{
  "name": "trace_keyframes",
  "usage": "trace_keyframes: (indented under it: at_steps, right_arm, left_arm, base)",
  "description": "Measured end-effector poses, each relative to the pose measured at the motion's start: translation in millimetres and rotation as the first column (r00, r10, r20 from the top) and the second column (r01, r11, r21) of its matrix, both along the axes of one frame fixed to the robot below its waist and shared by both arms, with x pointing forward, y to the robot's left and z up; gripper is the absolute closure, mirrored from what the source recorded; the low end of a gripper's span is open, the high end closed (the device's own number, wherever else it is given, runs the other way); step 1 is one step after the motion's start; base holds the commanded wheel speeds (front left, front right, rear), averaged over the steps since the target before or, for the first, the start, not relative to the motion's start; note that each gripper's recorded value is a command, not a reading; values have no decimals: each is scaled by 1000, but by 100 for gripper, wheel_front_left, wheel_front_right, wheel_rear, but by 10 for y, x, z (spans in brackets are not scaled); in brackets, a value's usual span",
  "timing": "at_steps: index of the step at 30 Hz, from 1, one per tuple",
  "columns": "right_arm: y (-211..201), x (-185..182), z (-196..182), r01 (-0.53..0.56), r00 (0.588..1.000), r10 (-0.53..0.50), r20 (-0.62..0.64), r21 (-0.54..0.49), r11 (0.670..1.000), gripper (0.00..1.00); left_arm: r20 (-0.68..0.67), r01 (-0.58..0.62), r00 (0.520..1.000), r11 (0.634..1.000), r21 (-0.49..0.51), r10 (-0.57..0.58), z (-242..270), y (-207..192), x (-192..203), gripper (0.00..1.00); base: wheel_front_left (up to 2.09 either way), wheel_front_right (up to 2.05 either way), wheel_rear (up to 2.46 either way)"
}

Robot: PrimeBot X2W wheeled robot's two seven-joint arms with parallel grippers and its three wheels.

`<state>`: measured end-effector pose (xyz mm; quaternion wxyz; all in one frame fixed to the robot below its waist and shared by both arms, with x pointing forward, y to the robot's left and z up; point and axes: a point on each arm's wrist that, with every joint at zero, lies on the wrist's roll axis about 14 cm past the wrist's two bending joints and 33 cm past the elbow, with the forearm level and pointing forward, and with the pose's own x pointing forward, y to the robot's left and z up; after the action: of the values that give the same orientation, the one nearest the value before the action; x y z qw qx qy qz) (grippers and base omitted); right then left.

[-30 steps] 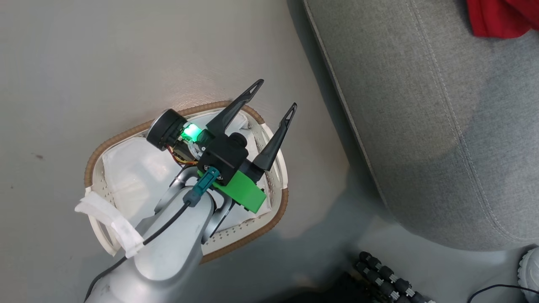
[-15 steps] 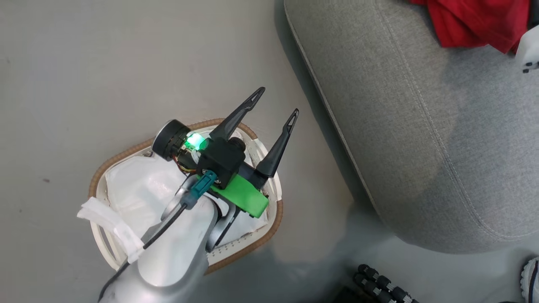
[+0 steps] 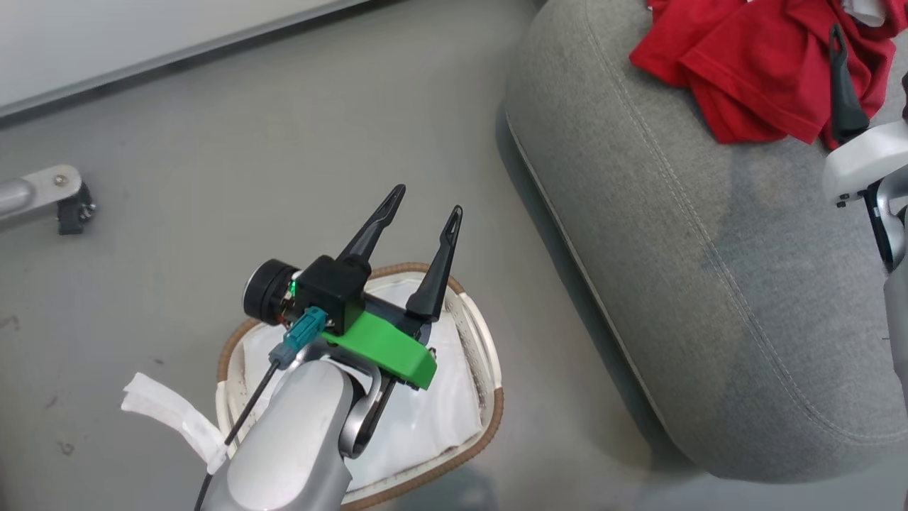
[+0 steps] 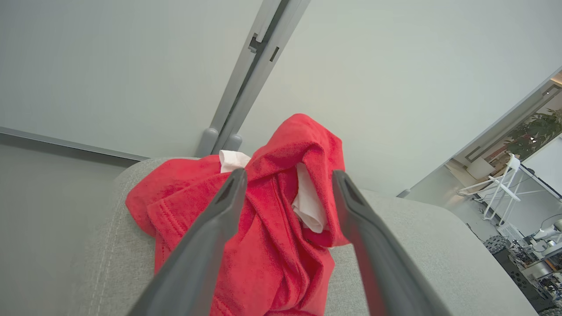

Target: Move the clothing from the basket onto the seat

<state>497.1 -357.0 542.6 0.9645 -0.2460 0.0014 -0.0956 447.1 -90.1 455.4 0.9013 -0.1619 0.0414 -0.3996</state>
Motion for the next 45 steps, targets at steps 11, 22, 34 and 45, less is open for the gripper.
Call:
trace_keyframes:
  at_steps: [11, 22, 34, 45]
  right_arm:
    - [948, 152, 136, -185, 979, 166, 116, 188, 965, 0]
    - [1980, 77, -3, -363, 931, 321, 173, 360, 859, 0]
    - [2228, -684, -481, -348, 931, 353, 97, 529, 774, 0]
    - [2109, -891, -359, -343, 937, 323, 134, 527, 778, 0]
  left_arm:
    - [-17, -354, 935, 935, 12, 354, 219, 1102, 51, 0]
    - [7, -693, 720, 719, 52, 694, 300, 2422, -215, 0]
    - [-44, -751, 653, 653, 94, 756, 120, 2702, -868, 0]
    - [-51, -735, 672, 673, 78, 739, 139, 2600, -993, 0]
  base:
    - [0, 0, 0]
    - [0, 0, 0]
    - [0, 0, 0]
    - [0, 0, 0]
